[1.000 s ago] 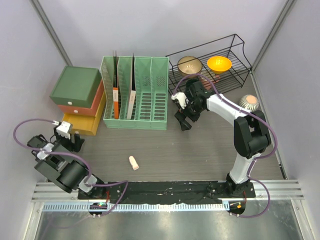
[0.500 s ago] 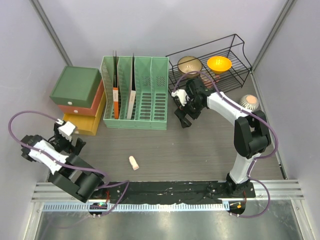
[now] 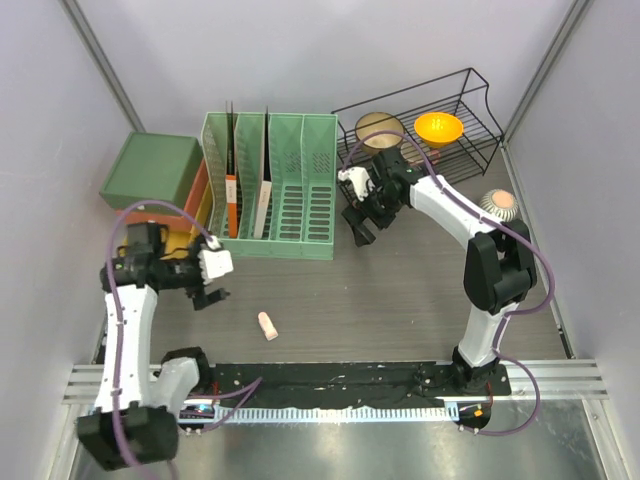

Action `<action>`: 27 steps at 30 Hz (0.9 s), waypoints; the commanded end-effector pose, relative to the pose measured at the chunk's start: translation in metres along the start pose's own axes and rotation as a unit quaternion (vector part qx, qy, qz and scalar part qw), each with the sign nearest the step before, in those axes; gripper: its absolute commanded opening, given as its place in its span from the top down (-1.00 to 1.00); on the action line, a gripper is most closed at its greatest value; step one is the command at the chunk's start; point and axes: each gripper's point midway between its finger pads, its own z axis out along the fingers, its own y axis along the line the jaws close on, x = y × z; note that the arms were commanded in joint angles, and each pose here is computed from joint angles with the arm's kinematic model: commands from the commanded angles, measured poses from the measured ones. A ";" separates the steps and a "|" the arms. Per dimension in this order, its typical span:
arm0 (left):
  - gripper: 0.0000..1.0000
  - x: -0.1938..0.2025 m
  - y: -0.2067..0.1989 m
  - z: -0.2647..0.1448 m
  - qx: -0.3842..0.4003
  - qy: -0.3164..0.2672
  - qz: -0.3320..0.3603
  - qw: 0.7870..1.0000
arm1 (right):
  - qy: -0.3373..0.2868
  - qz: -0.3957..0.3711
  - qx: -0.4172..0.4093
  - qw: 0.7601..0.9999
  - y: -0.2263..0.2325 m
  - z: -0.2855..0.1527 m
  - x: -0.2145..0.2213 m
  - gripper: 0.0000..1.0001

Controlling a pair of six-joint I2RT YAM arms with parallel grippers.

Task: Organize the desk
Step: Pick up the stationery from the center of the board.

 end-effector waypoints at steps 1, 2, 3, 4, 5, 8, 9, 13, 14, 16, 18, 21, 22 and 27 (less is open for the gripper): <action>-0.91 -0.011 -0.020 0.028 0.057 0.059 0.021 0.996 | -0.016 0.008 -0.003 1.000 0.009 -0.010 -0.015 -0.99; -0.91 -0.013 -0.025 0.033 0.074 0.066 0.036 0.994 | -0.017 0.011 -0.003 1.000 0.009 -0.011 -0.016 -0.99; -0.90 -0.015 -0.038 0.043 0.114 0.074 0.060 0.989 | -0.017 0.011 -0.002 1.000 0.010 -0.012 -0.016 -0.99; -0.89 -0.011 -0.041 0.047 0.128 0.090 0.080 0.984 | -0.017 0.011 -0.001 1.000 0.010 -0.012 -0.016 -0.99; -0.89 -0.009 -0.046 0.052 0.147 0.096 0.093 0.980 | -0.016 0.012 -0.001 1.000 0.010 -0.012 -0.015 -0.99; -0.89 -0.003 -0.063 0.065 0.202 0.108 0.148 0.962 | -0.014 0.014 0.002 1.000 0.010 -0.012 -0.013 -0.99; -0.89 -0.002 -0.068 0.071 0.216 0.110 0.165 0.956 | -0.013 0.015 0.002 1.000 0.010 -0.011 -0.012 -0.99; -0.89 0.006 -0.083 0.079 0.256 0.122 0.226 0.932 | -0.010 0.016 0.006 1.000 0.007 -0.009 -0.010 -0.99; -0.89 0.008 -0.084 0.080 0.261 0.129 0.233 0.928 | -0.009 0.018 0.006 1.000 0.007 -0.008 -0.009 -0.99; -0.85 0.012 -0.094 0.085 0.285 0.138 0.243 0.917 | -0.006 0.020 0.003 1.000 0.007 -0.003 -0.008 -0.99; -0.84 0.018 -0.104 0.088 0.302 0.145 0.255 0.907 | -0.005 0.021 0.001 1.000 0.007 -0.002 -0.008 -0.99; -0.79 0.026 -0.115 0.098 0.316 0.157 0.276 0.894 | -0.002 0.022 0.001 1.000 0.007 0.000 -0.006 -0.99; -0.78 0.025 -0.116 0.104 0.313 0.155 0.285 0.893 | -0.001 0.022 0.000 1.000 0.007 0.001 -0.005 -0.99; -0.68 0.031 -0.128 0.120 0.326 0.156 0.297 0.884 | 0.001 0.021 -0.003 1.000 0.009 0.001 -0.002 -0.99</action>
